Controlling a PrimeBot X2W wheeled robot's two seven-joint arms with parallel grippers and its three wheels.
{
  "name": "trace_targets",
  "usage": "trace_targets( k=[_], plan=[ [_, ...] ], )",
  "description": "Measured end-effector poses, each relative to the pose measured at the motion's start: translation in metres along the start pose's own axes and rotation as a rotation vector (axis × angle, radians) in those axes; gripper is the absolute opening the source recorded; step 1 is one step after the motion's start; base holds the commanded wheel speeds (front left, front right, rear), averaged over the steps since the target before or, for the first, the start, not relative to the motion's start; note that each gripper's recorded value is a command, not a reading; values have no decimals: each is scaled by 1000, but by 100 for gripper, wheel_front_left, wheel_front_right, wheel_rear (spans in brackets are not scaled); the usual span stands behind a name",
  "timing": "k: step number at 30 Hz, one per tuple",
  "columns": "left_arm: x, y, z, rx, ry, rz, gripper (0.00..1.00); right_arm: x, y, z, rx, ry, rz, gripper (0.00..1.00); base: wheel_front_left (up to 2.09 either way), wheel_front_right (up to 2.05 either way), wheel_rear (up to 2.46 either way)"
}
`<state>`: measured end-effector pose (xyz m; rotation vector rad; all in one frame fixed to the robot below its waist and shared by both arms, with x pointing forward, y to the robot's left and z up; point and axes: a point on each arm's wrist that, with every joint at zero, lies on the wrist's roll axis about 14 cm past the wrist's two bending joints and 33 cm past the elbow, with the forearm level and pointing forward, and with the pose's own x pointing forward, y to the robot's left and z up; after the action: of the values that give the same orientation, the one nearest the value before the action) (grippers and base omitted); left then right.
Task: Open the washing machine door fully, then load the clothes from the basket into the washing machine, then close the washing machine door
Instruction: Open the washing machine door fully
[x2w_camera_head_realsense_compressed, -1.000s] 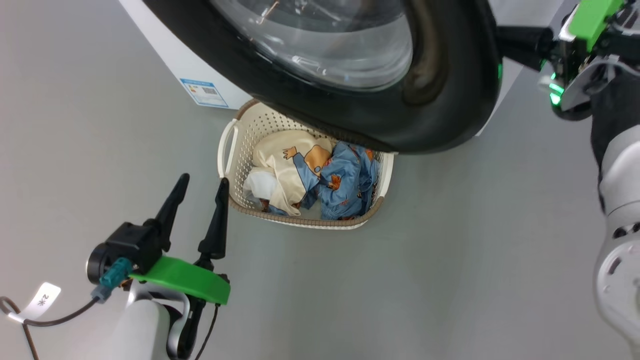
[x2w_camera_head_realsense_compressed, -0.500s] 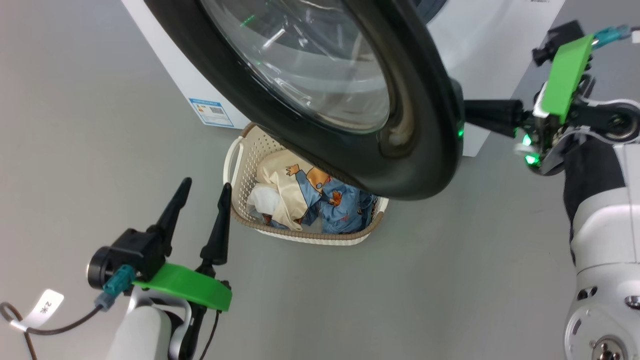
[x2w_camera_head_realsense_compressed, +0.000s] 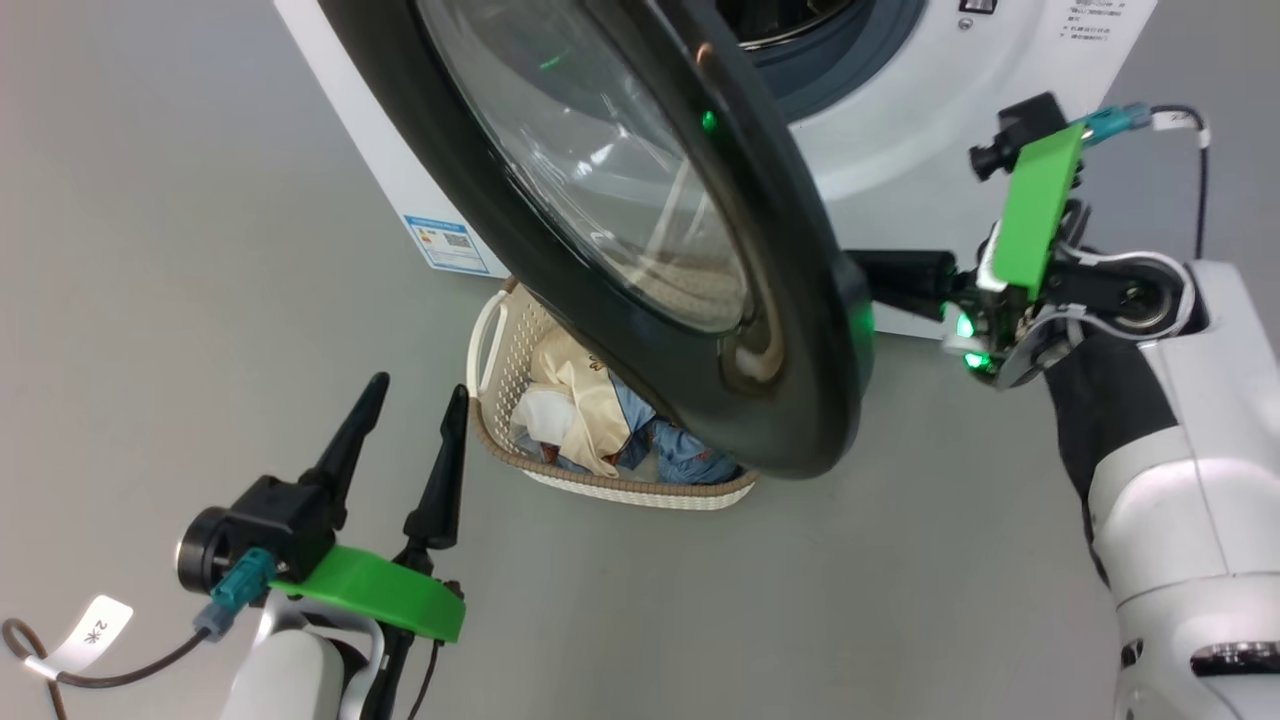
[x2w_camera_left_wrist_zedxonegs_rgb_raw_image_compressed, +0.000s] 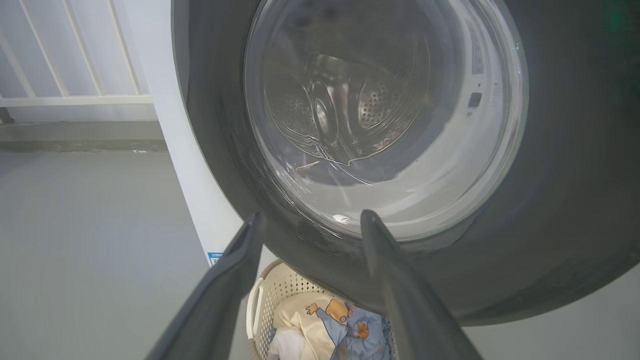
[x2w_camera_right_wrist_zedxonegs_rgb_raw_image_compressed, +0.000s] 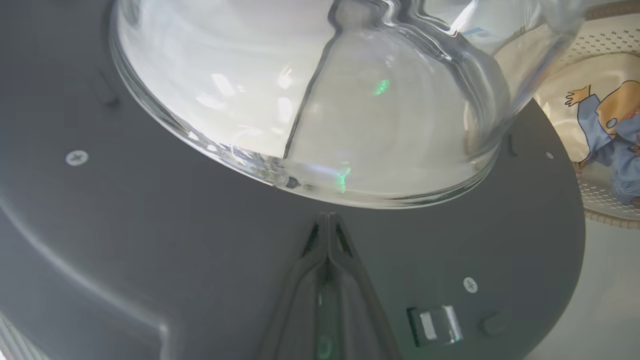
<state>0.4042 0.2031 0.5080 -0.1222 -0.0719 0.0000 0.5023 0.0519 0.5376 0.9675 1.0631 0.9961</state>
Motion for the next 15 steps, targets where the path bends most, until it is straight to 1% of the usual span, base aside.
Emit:
trace_targets(
  k=[8,15],
  plan=[
    [-5,3,9,10,-21,4,100,27,5,-37,-3,87,35,0,0,0,0],
    [-12,5,8,9,-18,14,100,43,10,-59,1,120,63,0,0,0,0]
  ],
)
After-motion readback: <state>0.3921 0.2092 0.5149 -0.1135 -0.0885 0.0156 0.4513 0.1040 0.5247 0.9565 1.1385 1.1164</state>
